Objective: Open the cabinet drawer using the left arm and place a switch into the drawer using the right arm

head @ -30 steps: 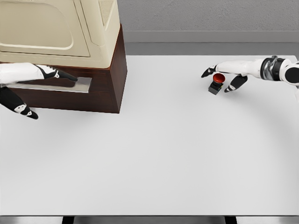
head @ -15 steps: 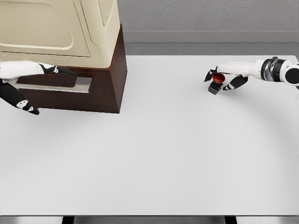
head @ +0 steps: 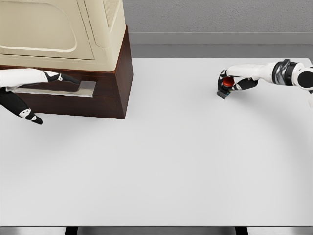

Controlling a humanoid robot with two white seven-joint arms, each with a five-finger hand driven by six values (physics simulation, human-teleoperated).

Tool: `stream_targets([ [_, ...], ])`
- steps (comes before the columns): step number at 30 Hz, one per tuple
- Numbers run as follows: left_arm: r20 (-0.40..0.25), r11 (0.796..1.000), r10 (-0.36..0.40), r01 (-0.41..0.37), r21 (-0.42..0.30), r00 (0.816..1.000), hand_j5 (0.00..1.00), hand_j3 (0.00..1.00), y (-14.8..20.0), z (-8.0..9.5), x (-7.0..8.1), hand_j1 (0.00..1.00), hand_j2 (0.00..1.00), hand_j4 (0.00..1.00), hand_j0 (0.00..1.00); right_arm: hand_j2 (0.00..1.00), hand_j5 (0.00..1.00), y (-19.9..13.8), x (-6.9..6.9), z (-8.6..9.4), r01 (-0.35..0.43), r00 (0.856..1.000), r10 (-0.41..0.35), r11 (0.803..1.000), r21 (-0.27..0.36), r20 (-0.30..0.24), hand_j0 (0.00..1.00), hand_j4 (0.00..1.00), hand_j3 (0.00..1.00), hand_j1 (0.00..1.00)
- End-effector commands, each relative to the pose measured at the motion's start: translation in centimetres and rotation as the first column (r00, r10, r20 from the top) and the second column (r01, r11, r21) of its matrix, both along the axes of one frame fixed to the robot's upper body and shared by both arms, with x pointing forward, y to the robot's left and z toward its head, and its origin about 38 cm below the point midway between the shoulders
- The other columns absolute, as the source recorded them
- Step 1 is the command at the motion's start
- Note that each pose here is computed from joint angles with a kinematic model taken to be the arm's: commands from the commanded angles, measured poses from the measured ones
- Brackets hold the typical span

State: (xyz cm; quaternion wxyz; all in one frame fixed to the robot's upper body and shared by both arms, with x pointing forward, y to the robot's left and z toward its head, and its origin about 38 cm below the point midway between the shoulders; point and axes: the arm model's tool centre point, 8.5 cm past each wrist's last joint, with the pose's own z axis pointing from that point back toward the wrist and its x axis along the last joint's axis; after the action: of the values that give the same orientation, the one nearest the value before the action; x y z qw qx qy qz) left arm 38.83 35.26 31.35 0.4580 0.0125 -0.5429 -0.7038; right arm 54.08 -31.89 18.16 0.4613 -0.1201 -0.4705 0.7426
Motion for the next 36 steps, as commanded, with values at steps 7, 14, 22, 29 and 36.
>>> stream_targets([
  [7, -0.001, 0.999, 0.043, -0.043, -0.003, 0.999, 1.0, 1.0, 1.1, -0.1, 0.8, 1.0, 1.0, 1.0, 1.0, 0.43, 0.43, 1.3, 0.0, 1.3, -0.049, 0.998, 0.049, 0.999, 0.002, 0.035, 0.43, 0.43, 0.43, 0.43],
  [14, 0.001, 0.999, 0.031, -0.031, -0.013, 1.0, 1.0, 1.0, 0.6, -0.2, 0.9, 1.0, 1.0, 1.0, 1.0, 0.43, 0.43, 2.3, -0.2, 3.4, -0.1, 0.991, 0.1, 0.995, -0.001, 0.087, 0.43, 0.43, 0.43, 0.43],
  [22, -0.015, 1.0, 0.016, -0.017, -0.024, 1.0, 1.0, 1.0, 0.1, -0.7, 0.6, 1.0, 1.0, 1.0, 1.0, 0.43, 0.43, 3.8, -2.4, 5.8, -0.23, 0.96, 0.24, 0.97, -0.08, 0.145, 0.43, 0.43, 0.43, 0.43],
  [29, -0.014, 0.999, 0.021, -0.022, -0.031, 1.0, 1.0, 1.0, 0.3, -0.7, 0.6, 1.0, 1.0, 1.0, 1.0, 0.43, 0.43, 6.0, -5.6, 7.7, -0.365, 0.908, 0.378, 0.925, -0.104, 0.178, 0.43, 0.43, 0.43, 0.43],
  [36, -0.013, 0.997, 0.053, -0.054, -0.057, 0.998, 1.0, 1.0, 1.3, -1.2, 0.3, 1.0, 1.0, 1.0, 1.0, 0.43, 0.43, 9.0, -8.9, 9.2, -0.496, 0.843, 0.5, 0.865, -0.073, 0.197, 0.43, 0.43, 0.43, 0.43],
])
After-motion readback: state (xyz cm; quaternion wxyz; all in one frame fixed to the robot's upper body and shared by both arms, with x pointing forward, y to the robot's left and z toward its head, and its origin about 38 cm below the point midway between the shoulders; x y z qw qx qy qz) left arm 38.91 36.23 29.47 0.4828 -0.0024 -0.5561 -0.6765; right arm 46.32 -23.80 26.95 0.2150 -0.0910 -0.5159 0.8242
